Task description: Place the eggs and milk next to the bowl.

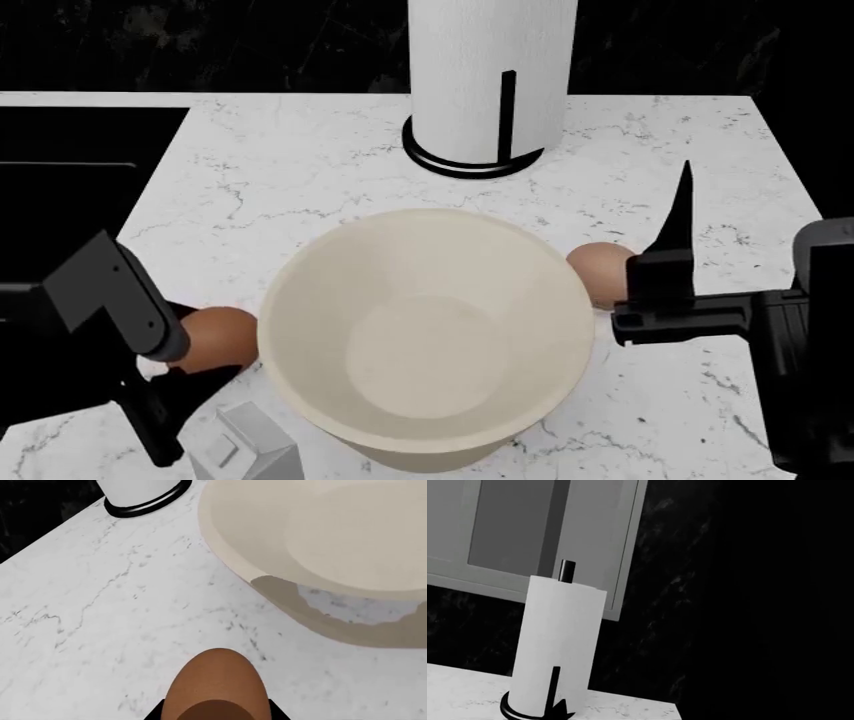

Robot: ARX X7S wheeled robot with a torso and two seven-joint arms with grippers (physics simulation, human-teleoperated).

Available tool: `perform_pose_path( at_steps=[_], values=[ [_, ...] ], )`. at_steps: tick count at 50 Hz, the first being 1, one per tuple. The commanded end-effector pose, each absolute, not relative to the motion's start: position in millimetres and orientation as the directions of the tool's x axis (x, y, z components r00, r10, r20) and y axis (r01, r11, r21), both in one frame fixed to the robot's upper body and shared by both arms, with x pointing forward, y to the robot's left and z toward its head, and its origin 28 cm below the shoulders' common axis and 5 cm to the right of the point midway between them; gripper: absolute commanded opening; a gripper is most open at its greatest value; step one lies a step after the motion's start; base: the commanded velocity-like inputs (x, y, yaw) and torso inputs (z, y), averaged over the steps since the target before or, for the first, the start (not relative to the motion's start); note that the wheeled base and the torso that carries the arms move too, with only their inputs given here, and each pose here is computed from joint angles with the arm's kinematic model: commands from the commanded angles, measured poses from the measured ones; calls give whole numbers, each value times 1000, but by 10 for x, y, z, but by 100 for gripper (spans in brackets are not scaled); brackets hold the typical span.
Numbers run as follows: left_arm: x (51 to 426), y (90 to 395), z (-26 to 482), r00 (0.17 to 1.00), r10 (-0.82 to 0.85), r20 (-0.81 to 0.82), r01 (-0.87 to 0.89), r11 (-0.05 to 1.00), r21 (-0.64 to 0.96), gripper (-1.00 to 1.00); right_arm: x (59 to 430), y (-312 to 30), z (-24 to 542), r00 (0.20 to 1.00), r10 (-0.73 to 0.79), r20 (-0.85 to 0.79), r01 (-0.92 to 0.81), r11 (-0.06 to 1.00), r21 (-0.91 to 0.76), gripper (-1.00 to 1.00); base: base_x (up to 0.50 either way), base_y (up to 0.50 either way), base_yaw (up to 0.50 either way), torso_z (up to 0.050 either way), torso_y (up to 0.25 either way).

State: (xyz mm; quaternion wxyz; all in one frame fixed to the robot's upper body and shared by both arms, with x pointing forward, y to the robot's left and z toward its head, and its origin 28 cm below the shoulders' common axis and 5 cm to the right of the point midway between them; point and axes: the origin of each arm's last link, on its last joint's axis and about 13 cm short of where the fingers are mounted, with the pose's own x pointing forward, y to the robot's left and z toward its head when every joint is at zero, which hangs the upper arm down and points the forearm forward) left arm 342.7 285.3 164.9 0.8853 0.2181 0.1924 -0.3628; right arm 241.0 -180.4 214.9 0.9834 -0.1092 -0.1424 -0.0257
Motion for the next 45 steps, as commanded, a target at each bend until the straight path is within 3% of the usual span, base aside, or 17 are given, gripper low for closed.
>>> perform_pose_path(
  at_steps=[1, 19, 20, 45],
  values=[
    [3445, 2804, 1626, 656, -573, -491, 729, 649, 216, -100, 2398, -1810, 2160, 954, -29, 298, 91, 977, -195, 100, 0, 0, 0, 0, 0],
    [3476, 2812, 1627, 673, -559, -484, 716, 658, 234, -100, 2399, -1826, 2130, 955, -34, 295, 95, 977, -192, 100, 0, 0, 0, 0, 0],
    [3479, 2812, 1630, 674, -559, -483, 715, 660, 233, 100, 2401, -1825, 2129, 955, -34, 295, 94, 977, -192, 100, 0, 0, 0, 0, 0],
    [3440, 2868, 1689, 692, -545, -474, 699, 671, 249, 100, 2404, -1821, 2107, 957, -31, 290, 90, 977, -193, 100, 0, 0, 0, 0, 0]
  ],
)
